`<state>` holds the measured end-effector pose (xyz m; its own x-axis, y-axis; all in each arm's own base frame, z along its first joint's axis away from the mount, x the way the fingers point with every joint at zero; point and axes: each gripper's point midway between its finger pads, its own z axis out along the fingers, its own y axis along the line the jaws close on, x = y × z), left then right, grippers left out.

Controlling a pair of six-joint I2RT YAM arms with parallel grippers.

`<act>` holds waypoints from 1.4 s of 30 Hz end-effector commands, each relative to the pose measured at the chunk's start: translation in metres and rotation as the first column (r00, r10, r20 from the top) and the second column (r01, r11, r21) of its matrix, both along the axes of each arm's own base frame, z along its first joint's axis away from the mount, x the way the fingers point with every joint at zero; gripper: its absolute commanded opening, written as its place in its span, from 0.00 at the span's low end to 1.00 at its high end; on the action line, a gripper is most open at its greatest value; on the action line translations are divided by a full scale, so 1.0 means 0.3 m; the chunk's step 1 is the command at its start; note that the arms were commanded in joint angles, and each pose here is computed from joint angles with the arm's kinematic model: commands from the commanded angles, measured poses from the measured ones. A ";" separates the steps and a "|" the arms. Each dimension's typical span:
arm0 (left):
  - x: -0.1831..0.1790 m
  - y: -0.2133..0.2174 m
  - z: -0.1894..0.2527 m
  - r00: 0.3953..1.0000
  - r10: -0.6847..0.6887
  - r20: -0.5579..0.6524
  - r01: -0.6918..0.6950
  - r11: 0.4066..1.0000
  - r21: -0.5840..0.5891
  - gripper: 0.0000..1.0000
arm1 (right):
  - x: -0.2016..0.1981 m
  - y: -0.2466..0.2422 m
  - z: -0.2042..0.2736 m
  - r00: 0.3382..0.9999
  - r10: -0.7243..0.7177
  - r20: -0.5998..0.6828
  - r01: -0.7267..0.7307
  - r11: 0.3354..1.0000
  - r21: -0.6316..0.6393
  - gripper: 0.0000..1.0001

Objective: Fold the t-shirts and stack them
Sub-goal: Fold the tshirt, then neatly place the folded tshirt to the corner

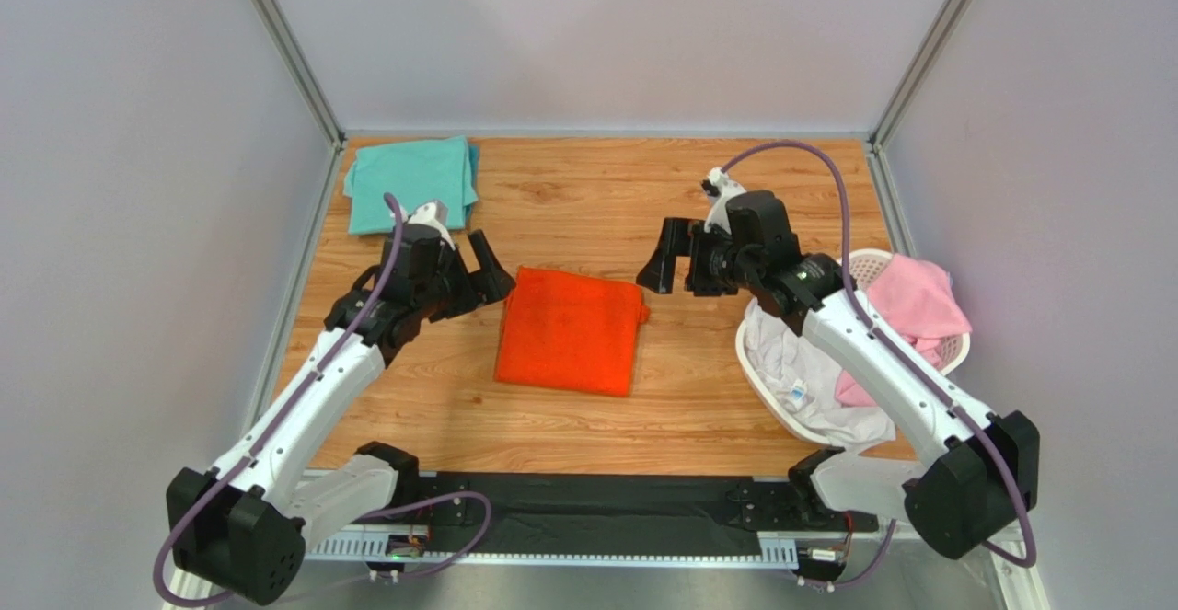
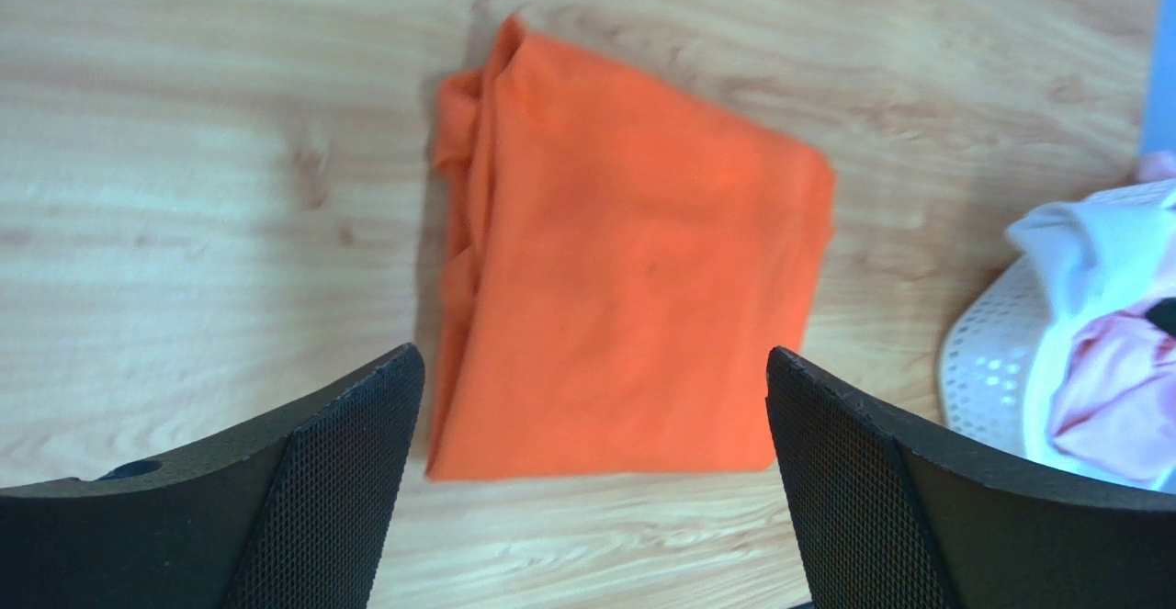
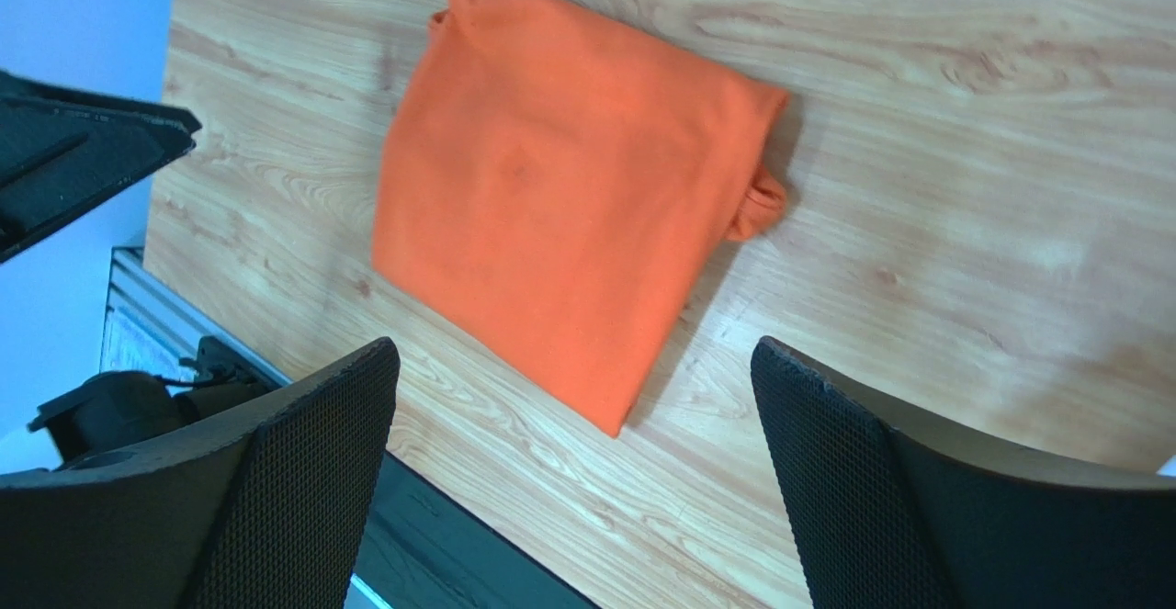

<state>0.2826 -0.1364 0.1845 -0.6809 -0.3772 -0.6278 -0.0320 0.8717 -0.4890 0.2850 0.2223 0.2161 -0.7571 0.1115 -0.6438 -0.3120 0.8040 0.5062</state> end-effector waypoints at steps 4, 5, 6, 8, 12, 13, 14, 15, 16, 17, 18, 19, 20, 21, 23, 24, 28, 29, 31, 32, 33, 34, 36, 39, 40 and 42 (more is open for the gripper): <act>-0.081 0.052 -0.103 0.998 0.045 -0.041 -0.044 0.999 0.029 1.00 | -0.020 -0.079 -0.020 0.988 -0.144 0.061 0.142 0.990 0.023 1.00; -0.084 0.054 -0.094 0.999 0.044 -0.022 -0.044 0.999 0.023 1.00 | -0.025 -0.088 -0.028 0.986 -0.151 0.065 0.150 0.988 0.020 1.00; -0.083 0.068 -0.103 0.998 0.062 -0.015 -0.062 0.997 0.038 1.00 | -0.029 -0.090 -0.031 0.985 -0.156 0.069 0.154 0.988 0.029 1.00; -0.085 0.074 -0.127 0.998 0.069 -0.016 -0.068 0.997 0.044 1.00 | -0.047 -0.097 -0.057 0.986 -0.153 0.071 0.151 0.988 0.035 1.00; -0.067 0.074 -0.179 0.997 0.072 -0.040 -0.070 0.995 0.066 1.00 | -0.075 -0.111 -0.101 0.986 -0.156 0.061 0.154 0.988 0.032 1.00; -0.061 0.070 -0.192 0.997 0.064 -0.045 -0.061 0.996 0.071 1.00 | -0.083 -0.115 -0.101 0.986 -0.155 0.065 0.153 0.988 0.033 1.00; -0.043 0.062 -0.212 0.997 0.060 -0.053 -0.056 0.996 0.075 1.00 | -0.086 -0.120 -0.107 0.986 -0.157 0.064 0.155 0.987 0.030 1.00; -0.036 0.059 -0.224 0.996 0.057 -0.061 -0.052 0.995 0.080 1.00 | -0.094 -0.121 -0.114 0.987 -0.151 0.062 0.149 0.988 0.028 1.00; -0.027 0.052 -0.233 0.996 0.051 -0.068 -0.046 0.996 0.079 1.00 | -0.097 -0.122 -0.111 0.987 -0.149 0.065 0.147 0.989 0.029 1.00; -0.010 0.047 -0.259 0.995 0.054 -0.083 -0.047 0.995 0.086 1.00 | -0.103 -0.122 -0.099 0.987 -0.145 0.073 0.142 0.989 0.036 1.00; 0.000 0.044 -0.269 0.995 0.054 -0.087 -0.046 0.995 0.090 1.00 | -0.106 -0.122 -0.097 0.987 -0.138 0.079 0.135 0.990 0.037 1.00; 0.017 0.035 -0.269 0.995 0.051 -0.084 -0.043 0.995 0.085 1.00 | -0.109 -0.122 -0.093 0.987 -0.135 0.083 0.132 0.991 0.038 1.00; 0.026 0.029 -0.298 0.993 0.047 -0.110 -0.037 0.995 0.093 1.00 | -0.113 -0.123 -0.085 0.987 -0.131 0.090 0.127 0.991 0.045 1.00; 0.039 0.019 -0.297 0.993 0.041 -0.114 -0.031 0.996 0.089 0.99 | -0.117 -0.121 -0.090 0.988 -0.126 0.087 0.123 0.992 0.043 1.00; 0.049 0.014 -0.342 0.985 0.041 -0.165 -0.024 0.994 0.107 0.96 | -0.124 -0.122 -0.088 0.989 -0.118 0.092 0.114 0.993 0.044 1.00; 0.055 0.012 -0.352 0.983 0.042 -0.176 -0.023 0.994 0.111 0.95 | -0.125 -0.125 -0.094 0.989 -0.120 0.088 0.117 0.992 0.040 1.00; 0.068 -0.037 -0.396 0.975 -0.013 -0.223 0.029 0.997 0.071 0.91 | -0.135 -0.134 -0.107 0.989 -0.116 0.089 0.115 0.993 0.024 1.00; 0.067 -0.045 -0.419 0.970 -0.019 -0.244 0.036 0.997 0.066 0.89 | -0.134 -0.141 -0.110 0.989 -0.122 0.089 0.121 0.993 0.016 1.00; 0.066 -0.068 -0.446 0.963 -0.045 -0.266 0.058 0.998 0.039 0.86 | -0.137 -0.145 -0.114 0.989 -0.122 0.089 0.121 0.993 0.009 1.00; 0.064 -0.076 -0.456 0.960 -0.056 -0.275 0.067 0.997 0.031 0.84 | -0.137 -0.148 -0.118 0.988 -0.123 0.092 0.123 0.992 0.003 1.00; 0.066 -0.092 -0.456 0.957 -0.075 -0.279 0.081 0.997 0.011 0.84 | -0.138 -0.150 -0.123 0.988 -0.122 0.091 0.123 0.992 -0.002 1.00; 0.063 -0.097 -0.478 0.951 -0.080 -0.298 0.087 0.996 0.009 0.82 | -0.138 -0.153 -0.125 0.988 -0.125 0.092 0.126 0.992 -0.006 1.00; 0.066 -0.104 -0.503 0.945 -0.084 -0.318 0.092 0.996 0.009 0.80 | -0.137 -0.159 -0.126 0.987 -0.125 0.098 0.127 0.992 -0.013 1.00; 0.067 -0.111 -0.535 0.936 -0.083 -0.341 0.093 0.996 0.014 0.77 | -0.141 -0.165 -0.128 0.987 -0.120 0.105 0.124 0.992 -0.026 1.00; 0.069 -0.115 -0.539 0.935 -0.085 -0.344 0.096 0.995 0.014 0.73 | -0.141 -0.168 -0.125 0.986 -0.124 0.108 0.128 0.991 -0.025 1.00; 0.070 -0.125 -0.546 0.931 -0.091 -0.354 0.106 0.994 0.024 0.68 | -0.140 -0.173 -0.122 0.985 -0.124 0.118 0.128 0.991 -0.033 1.00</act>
<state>0.3061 -0.1668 0.0289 -0.8756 -0.3058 -0.3740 -0.1260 0.8919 -0.4343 0.2405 0.1754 0.1727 -0.6971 0.1859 -0.6924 -0.2418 0.8482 0.4713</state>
